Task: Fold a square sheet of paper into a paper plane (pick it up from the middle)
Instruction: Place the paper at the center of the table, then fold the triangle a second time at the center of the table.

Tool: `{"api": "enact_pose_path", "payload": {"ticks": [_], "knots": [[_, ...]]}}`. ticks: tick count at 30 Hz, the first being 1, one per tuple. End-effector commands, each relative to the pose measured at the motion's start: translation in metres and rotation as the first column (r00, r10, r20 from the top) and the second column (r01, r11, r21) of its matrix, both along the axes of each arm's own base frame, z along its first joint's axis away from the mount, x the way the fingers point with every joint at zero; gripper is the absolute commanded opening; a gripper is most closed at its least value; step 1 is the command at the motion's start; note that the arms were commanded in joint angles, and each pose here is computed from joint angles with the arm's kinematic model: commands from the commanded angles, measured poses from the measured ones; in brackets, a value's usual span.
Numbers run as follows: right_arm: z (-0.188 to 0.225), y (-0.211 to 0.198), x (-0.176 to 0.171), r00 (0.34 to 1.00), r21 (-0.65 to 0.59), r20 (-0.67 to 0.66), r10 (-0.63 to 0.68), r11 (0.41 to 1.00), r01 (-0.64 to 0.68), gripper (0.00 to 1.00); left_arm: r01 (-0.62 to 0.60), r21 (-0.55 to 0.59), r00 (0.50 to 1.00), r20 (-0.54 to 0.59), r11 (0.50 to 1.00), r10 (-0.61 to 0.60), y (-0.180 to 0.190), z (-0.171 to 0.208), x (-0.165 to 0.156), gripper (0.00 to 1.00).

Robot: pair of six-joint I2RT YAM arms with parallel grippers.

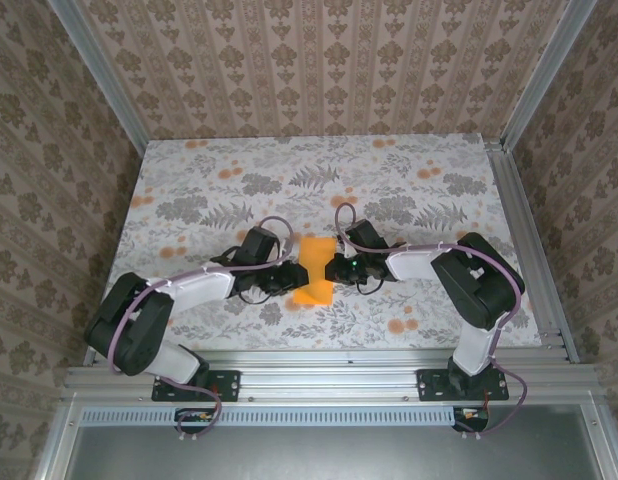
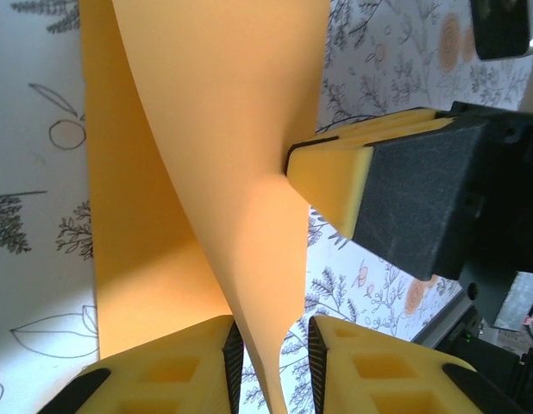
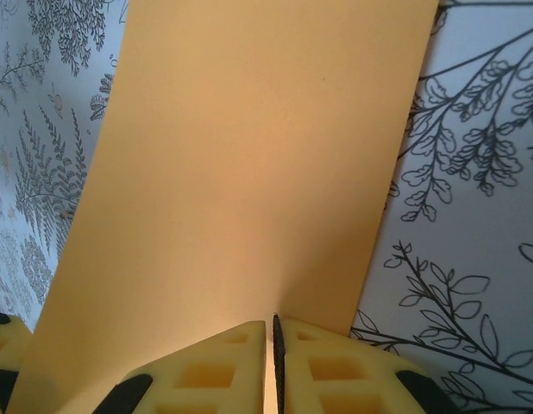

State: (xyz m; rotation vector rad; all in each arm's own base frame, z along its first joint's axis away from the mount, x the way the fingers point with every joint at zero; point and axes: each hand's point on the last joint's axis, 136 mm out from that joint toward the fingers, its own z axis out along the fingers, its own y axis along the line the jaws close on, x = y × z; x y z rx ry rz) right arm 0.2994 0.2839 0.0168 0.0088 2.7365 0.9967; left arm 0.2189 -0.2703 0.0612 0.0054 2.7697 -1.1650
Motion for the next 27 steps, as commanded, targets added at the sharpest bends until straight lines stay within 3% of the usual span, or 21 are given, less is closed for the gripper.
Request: {"api": "enact_pose_path", "payload": {"ticks": [1, 15, 27], "knots": [[-0.009, -0.004, -0.005, 1.000, -0.055, -0.017, 0.010, 0.998, -0.011, 0.15, 0.005, 0.031, 1.000, -0.021, 1.000, -0.004, 0.006, -0.007, -0.011, 0.28], [-0.010, -0.005, -0.006, 1.000, -0.058, -0.018, 0.009, 0.998, -0.010, 0.14, 0.014, 0.072, 1.000, -0.022, 0.997, -0.012, 0.015, -0.009, -0.024, 0.24], [-0.006, -0.006, -0.006, 1.000, -0.055, -0.013, 0.009, 0.998, -0.009, 0.13, 0.020, 0.090, 1.000, -0.024, 0.996, -0.018, 0.016, -0.011, -0.025, 0.09]]}}
